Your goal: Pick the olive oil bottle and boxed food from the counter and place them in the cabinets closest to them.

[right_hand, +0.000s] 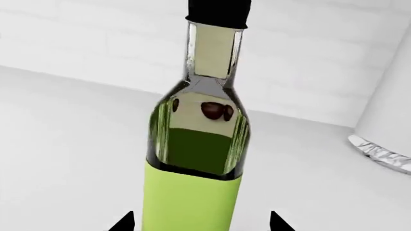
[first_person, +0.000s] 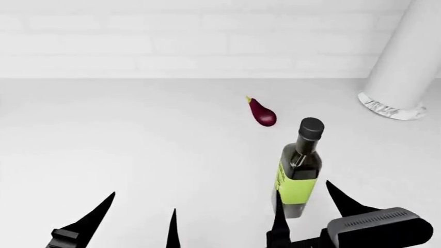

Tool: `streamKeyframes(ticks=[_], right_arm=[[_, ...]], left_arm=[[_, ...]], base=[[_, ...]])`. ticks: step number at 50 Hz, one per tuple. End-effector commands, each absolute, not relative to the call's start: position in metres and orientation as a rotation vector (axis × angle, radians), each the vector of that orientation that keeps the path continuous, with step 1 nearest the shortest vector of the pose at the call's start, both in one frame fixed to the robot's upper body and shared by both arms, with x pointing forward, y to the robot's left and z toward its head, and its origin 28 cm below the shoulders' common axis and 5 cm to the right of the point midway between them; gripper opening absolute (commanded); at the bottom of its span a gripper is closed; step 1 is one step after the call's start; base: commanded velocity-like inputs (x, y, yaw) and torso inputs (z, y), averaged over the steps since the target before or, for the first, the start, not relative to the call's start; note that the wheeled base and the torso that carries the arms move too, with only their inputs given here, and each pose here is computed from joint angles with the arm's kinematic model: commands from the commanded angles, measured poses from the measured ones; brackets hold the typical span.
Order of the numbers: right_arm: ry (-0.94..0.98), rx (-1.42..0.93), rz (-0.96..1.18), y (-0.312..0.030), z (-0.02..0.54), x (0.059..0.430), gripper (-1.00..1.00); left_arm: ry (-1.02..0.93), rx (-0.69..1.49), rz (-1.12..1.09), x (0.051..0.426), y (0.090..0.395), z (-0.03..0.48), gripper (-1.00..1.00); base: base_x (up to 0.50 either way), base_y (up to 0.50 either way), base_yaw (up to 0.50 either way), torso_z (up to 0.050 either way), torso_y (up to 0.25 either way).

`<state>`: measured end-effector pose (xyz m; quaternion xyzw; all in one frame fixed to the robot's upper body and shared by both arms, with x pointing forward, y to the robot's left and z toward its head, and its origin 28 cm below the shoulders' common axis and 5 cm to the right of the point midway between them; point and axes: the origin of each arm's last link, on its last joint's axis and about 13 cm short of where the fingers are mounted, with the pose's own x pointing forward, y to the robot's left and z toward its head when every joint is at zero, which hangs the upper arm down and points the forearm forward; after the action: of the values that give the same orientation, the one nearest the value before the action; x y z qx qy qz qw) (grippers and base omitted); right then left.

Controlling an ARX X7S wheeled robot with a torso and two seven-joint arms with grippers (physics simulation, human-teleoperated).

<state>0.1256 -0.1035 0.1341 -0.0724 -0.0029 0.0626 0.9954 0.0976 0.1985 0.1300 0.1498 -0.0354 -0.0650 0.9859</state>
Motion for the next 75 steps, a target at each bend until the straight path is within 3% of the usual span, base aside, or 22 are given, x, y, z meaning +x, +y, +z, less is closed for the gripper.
streamKeyframes(ticks=[1,39,40,55,75], right_arm=[[0.056,-0.085,0.166,-0.102,0.135,0.134,1.00],[-0.001,-0.060,0.146,-0.096,0.157,0.157,1.00],[-0.004,-0.059,0.145,-0.096,0.158,0.158,-1.00],[-0.048,-0.055,0.126,-0.097,0.169,0.151,-1.00],[-0.574,0.047,0.019,-0.107,0.332,0.120,-1.00]], left_arm=[[-0.069,0.301,-0.136,0.099,0.198,0.129,1.00],[-0.058,0.309,-0.137,0.099,0.197,0.126,1.00],[-0.058,0.309,-0.138,0.099,0.196,0.126,1.00],[-0.054,0.310,-0.142,0.099,0.196,0.126,1.00],[-0.044,0.280,-0.166,0.104,0.199,0.122,1.00]], base=[[0.00,0.00,0.00,0.000,0.000],[0.00,0.00,0.00,0.000,0.000],[0.00,0.00,0.00,0.000,0.000],[0.00,0.00,0.00,0.000,0.001],[0.00,0.00,0.00,0.000,0.001]])
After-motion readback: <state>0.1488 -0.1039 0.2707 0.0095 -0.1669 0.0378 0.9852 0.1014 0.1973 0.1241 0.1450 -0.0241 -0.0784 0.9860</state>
